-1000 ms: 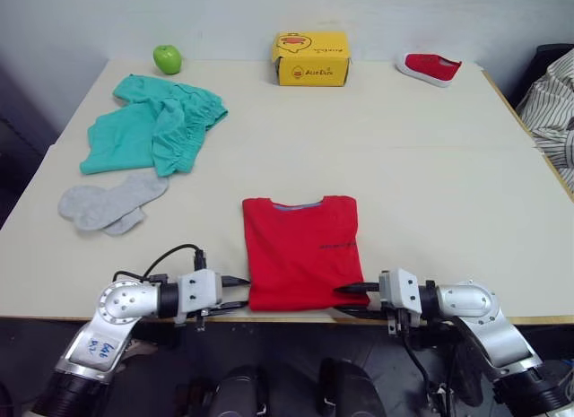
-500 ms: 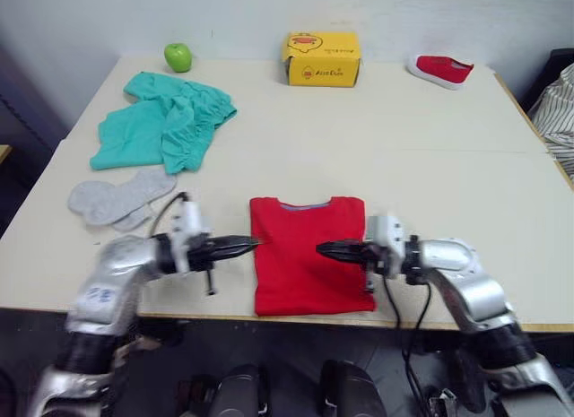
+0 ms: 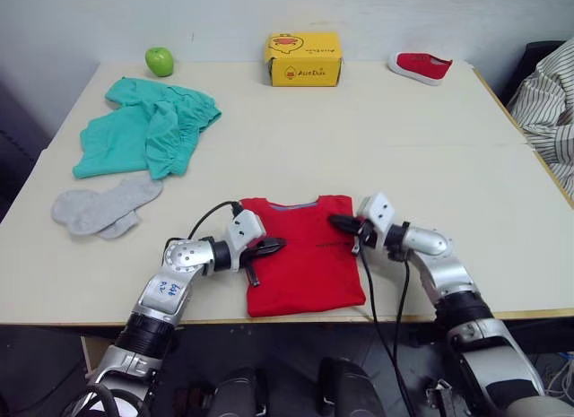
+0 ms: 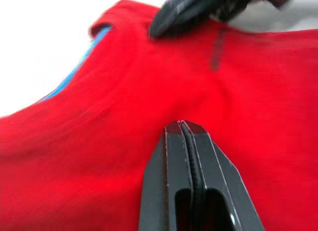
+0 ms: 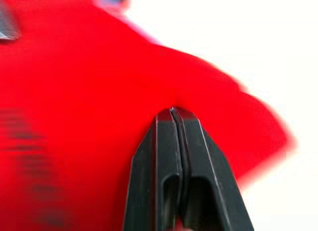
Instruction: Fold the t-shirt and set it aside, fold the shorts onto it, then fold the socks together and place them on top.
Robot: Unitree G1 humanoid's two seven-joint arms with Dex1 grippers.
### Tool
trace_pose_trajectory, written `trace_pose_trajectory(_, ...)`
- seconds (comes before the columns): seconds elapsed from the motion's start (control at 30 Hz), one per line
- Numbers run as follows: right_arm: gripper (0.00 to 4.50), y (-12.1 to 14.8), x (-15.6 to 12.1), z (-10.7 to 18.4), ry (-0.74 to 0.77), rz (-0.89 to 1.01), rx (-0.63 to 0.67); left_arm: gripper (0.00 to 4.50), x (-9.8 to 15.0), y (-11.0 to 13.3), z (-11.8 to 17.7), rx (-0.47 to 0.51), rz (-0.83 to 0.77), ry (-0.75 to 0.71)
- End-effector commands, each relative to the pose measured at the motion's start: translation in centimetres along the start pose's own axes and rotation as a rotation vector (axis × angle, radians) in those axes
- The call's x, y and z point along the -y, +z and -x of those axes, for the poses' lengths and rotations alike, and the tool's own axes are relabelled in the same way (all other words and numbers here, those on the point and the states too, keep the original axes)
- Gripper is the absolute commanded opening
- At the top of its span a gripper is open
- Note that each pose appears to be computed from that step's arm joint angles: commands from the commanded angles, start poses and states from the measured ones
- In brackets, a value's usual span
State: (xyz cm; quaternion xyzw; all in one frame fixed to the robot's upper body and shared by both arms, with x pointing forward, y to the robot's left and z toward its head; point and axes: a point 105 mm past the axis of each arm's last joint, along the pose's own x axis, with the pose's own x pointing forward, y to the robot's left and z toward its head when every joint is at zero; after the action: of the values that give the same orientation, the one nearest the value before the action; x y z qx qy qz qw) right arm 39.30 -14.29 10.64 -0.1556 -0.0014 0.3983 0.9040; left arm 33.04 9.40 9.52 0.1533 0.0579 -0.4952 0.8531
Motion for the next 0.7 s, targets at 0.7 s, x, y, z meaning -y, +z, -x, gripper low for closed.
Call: trace_pose_trajectory(0.7, 0.00, 1.7, -2.2, -4.1, -0.002, -0.027, 0.076, 0.03, -5.6, -1.1, 0.2, 0.044, 0.076, 0.312)
